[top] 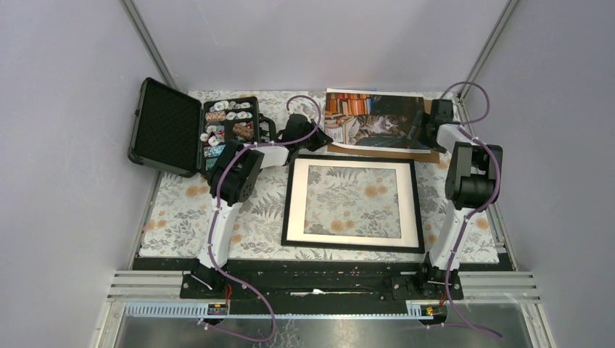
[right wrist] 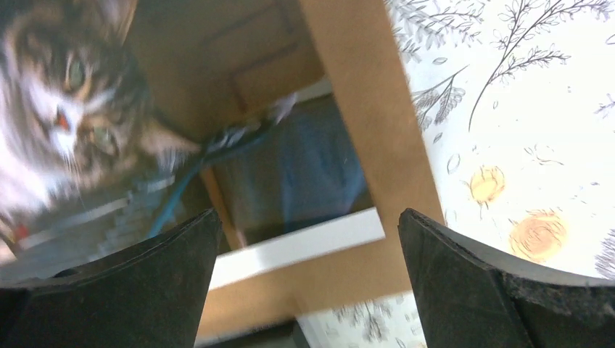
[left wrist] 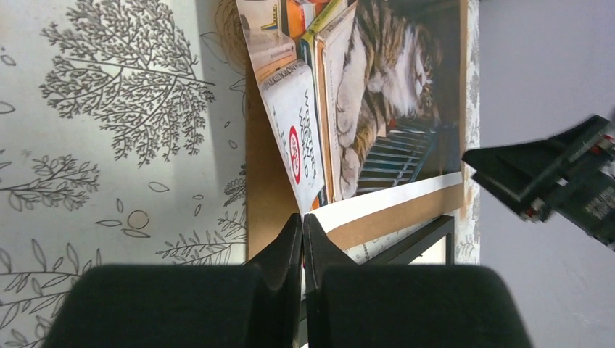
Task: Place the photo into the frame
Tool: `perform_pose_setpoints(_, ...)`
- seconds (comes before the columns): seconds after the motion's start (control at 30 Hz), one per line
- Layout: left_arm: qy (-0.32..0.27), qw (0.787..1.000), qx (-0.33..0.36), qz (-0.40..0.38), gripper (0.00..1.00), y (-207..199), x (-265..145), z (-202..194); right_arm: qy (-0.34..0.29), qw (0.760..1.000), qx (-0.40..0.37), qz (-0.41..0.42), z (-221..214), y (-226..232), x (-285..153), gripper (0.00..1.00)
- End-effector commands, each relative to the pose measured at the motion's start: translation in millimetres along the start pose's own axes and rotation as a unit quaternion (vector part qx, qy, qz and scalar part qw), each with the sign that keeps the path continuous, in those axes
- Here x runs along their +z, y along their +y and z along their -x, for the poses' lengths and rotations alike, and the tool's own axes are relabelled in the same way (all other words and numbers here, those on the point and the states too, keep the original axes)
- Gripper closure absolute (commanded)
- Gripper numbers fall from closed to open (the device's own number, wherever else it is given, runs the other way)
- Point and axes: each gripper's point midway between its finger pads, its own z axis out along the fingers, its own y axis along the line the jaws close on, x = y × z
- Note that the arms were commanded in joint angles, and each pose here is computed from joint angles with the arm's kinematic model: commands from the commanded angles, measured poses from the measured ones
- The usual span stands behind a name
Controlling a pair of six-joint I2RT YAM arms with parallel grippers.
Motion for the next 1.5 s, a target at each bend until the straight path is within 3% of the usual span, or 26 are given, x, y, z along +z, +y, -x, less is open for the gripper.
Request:
perform_pose_setpoints(0.0, -0.028, 0.998, 0.051, -0.038, 1.00, -45, -18, 37, -0.124, 0.958, -0.255, 0.037, 21, 68, -63, 0.00)
perform_pose_setpoints(0.1, -0.025, 0.998, 0.050, -0.043, 1.00, -46, -21, 40, -0.173, 0.896, -0.406, 0.050, -4, 118, -75, 0.00)
perform_pose_setpoints(0.2, -0.022, 0.998, 0.043, -0.049, 1.00, -46, -23, 44, -0.182, 0.829, -0.518, 0.107, -51, 168, -80, 0.00)
perform_pose_setpoints(0.5, 0.002, 0.995, -0.008, -0.100, 1.00, -69, -42, 52, -0.205, 0.768, -0.562, 0.231, -101, 233, -103, 0.01)
perform_pose_setpoints(0.57, 0.005, 0.991, -0.035, -0.129, 1.00, -77, -49, 54, -0.203, 0.741, -0.578, 0.275, -118, 241, -113, 0.03)
perform_pose_setpoints(0.67, 0.020, 0.986, -0.068, -0.153, 1.00, -78, -55, 50, -0.216, 0.722, -0.598, 0.271, -127, 248, -114, 0.06)
perform_pose_setpoints(0.77, 0.024, 0.986, -0.078, -0.148, 1.00, -74, -56, 51, -0.257, 0.724, -0.609, 0.197, -112, 248, -108, 0.13)
perform_pose_setpoints(0.83, 0.025, 0.985, -0.081, -0.147, 1.00, -74, -57, 51, -0.280, 0.719, -0.620, 0.140, -101, 246, -105, 0.24)
perform_pose_setpoints(1.03, 0.031, 0.985, -0.081, -0.150, 1.00, -77, -61, 52, -0.312, 0.697, -0.642, 0.065, -95, 242, -93, 0.29)
perform_pose_setpoints(1.1, 0.031, 0.985, -0.079, -0.153, 1.00, -80, -63, 52, -0.312, 0.696, -0.643, 0.069, -97, 244, -92, 0.43)
perform_pose_setpoints(1.47, 0.024, 0.984, -0.069, -0.161, 1.00, -87, -74, 60, -0.302, 0.708, -0.637, 0.046, -92, 246, -82, 0.96)
